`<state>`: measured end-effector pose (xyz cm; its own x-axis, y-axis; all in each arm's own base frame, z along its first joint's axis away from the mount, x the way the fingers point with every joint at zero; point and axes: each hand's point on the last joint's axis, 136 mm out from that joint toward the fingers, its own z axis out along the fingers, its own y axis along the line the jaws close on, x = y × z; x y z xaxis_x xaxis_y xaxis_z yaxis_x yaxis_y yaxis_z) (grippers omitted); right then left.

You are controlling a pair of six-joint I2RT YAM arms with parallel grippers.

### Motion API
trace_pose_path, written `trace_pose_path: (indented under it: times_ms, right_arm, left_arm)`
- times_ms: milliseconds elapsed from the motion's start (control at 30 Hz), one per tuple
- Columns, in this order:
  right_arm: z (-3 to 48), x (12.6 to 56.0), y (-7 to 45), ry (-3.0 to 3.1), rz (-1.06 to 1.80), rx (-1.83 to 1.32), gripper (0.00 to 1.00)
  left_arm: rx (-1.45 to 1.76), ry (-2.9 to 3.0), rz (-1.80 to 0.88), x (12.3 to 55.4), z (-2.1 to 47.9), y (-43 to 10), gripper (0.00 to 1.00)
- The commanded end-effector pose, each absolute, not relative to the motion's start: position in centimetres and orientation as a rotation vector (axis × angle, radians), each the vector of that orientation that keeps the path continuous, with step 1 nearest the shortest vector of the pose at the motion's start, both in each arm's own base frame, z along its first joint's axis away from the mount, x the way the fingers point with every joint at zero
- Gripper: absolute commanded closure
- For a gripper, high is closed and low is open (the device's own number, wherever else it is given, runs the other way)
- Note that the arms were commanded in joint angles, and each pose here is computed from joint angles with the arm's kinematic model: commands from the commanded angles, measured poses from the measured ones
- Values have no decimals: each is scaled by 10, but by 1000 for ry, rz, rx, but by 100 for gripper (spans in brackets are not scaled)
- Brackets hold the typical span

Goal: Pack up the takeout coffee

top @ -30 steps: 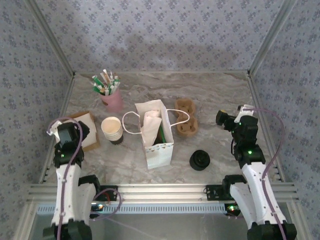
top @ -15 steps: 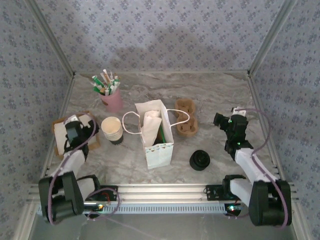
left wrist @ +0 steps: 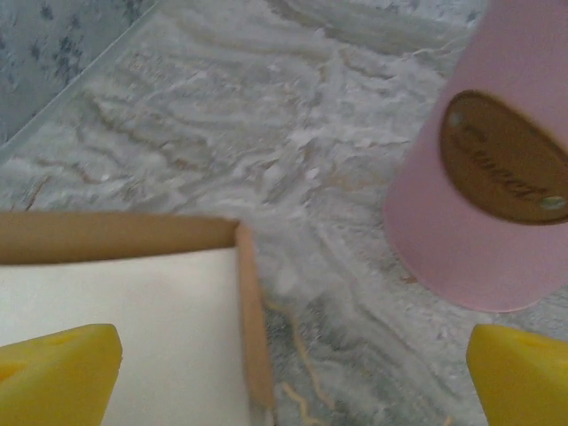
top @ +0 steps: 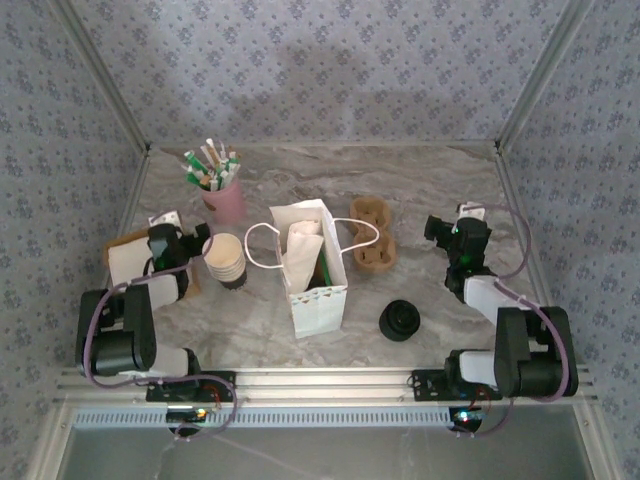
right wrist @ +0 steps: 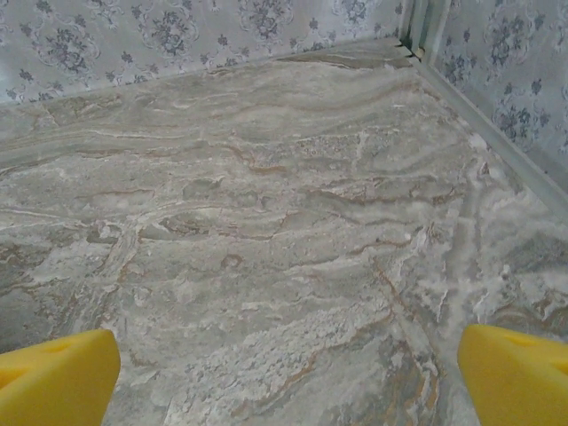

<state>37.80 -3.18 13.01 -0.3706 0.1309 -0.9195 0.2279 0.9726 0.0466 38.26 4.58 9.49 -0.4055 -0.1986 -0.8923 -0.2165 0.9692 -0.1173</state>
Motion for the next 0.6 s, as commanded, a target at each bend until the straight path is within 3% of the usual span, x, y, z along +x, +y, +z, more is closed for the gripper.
trace_pose_path:
  times_ms: [0, 200, 567]
  right_arm:
    - [145, 381, -34, 1931, -178, 215, 0]
    - [115, 360, -45, 1953, -218, 257, 0]
    - [104, 379, -21, 1877, -242, 63, 0]
  left_arm:
    - [-189, 1931, 67, 390, 104, 34, 0]
    - [-183, 1945, 80, 394, 98, 33, 1]
    - [-124, 1935, 52, 394, 91, 24, 1]
